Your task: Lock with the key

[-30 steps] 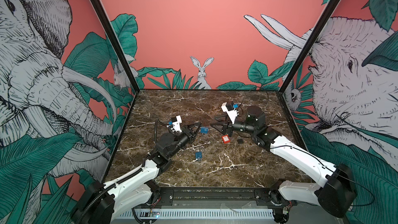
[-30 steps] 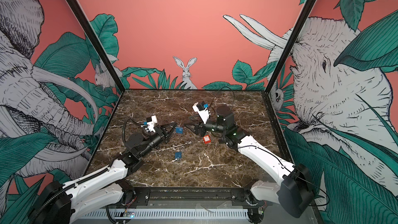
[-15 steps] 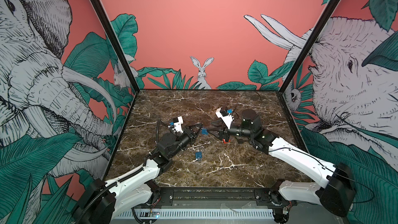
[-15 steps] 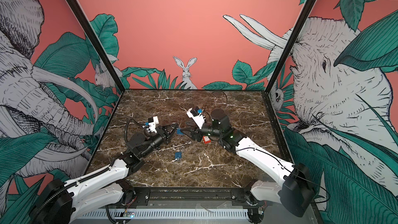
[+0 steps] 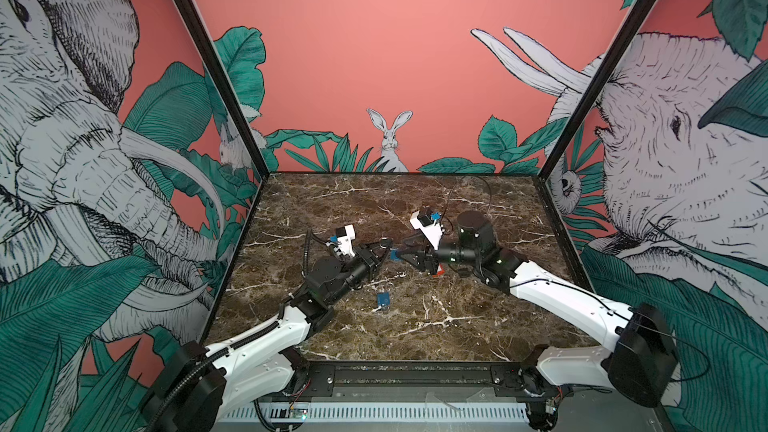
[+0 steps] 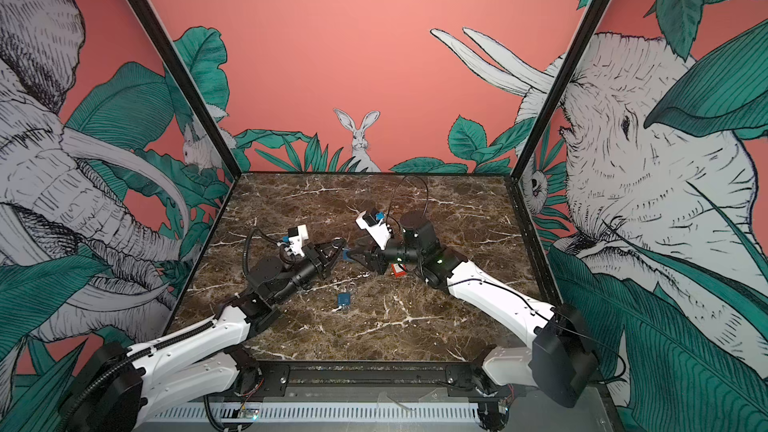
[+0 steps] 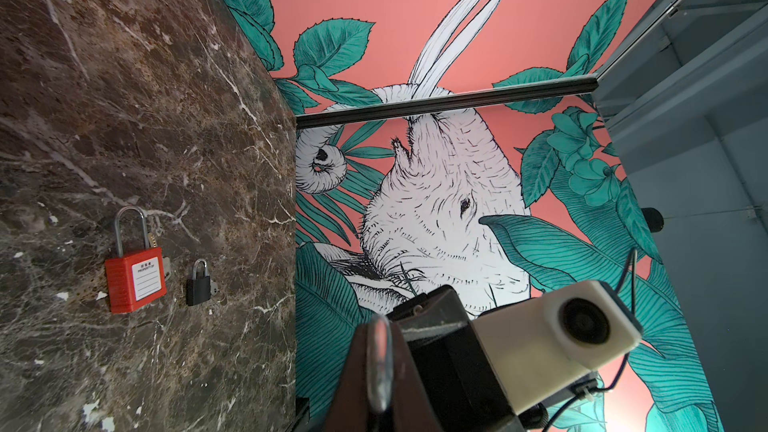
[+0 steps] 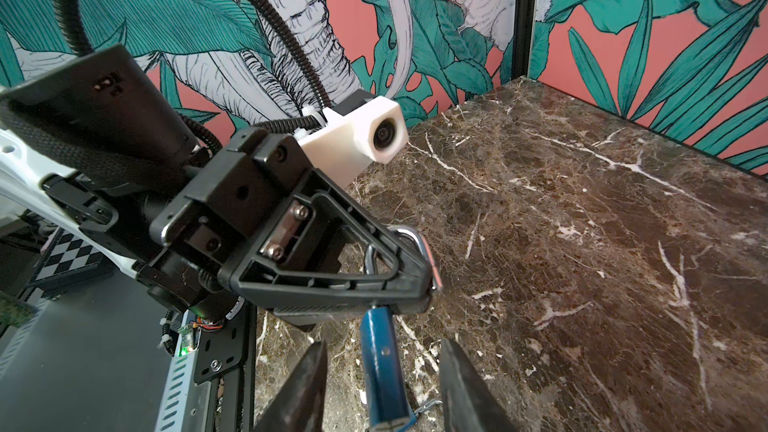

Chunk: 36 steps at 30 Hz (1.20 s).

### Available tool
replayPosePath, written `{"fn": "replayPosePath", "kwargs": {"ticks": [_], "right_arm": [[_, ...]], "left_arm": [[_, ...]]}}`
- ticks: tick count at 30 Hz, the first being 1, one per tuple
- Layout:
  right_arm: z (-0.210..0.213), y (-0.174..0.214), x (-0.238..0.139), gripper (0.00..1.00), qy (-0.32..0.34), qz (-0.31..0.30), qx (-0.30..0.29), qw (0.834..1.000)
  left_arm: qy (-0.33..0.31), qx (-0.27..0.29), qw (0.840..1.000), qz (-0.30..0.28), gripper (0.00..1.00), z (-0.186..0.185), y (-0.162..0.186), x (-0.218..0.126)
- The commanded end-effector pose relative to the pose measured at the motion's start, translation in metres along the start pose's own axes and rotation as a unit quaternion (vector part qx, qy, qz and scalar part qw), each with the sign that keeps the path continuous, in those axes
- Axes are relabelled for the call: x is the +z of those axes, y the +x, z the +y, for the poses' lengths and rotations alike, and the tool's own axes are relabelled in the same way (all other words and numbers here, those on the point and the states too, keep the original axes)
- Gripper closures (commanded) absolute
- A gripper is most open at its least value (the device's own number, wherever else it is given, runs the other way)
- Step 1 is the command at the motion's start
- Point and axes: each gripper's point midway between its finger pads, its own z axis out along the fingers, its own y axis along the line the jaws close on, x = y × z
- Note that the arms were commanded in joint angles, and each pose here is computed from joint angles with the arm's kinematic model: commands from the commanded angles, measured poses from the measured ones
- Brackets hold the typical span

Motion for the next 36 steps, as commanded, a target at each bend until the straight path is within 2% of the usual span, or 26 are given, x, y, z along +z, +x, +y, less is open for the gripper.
{"fn": "replayPosePath", "kwargs": {"ticks": [1,12,17,27,31,32,36], "right_arm": [[0.007,-0.001,0.003,0.58,-0.020,-0.011,-0.002,1.000],[0.007,0.001,0.006,0.68,-0.029,-0.017,0.009,0.999],[0.006,0.000,0.007,0.80,-0.027,-0.020,0.009,0.999],[0.005,0.002,0.010,0.85,-0.036,-0.025,0.026,0.999],[0.007,0.000,0.011,0.95,-0.043,-0.028,0.029,0.998],[0.006,0.001,0.012,0.99,-0.042,-0.026,0.032,0.998],[-0.004,0.001,0.014,1.00,-0.032,-0.023,0.065,0.997]], "left_arm": [[0.052,0.007,0.999,-0.003,1.00,-0.030,-0.002,0.000],[0.056,0.006,0.998,-0.002,1.00,-0.032,-0.002,0.003],[0.054,0.003,0.999,-0.001,1.00,-0.030,-0.002,0.005],[0.058,0.002,0.998,0.000,1.00,-0.030,-0.001,0.007],[0.057,-0.002,0.998,0.003,1.00,-0.027,-0.001,0.009],[0.057,-0.001,0.998,0.004,1.00,-0.027,0.000,0.010],[0.040,0.019,0.999,0.007,1.00,-0.021,0.000,0.013]]}}
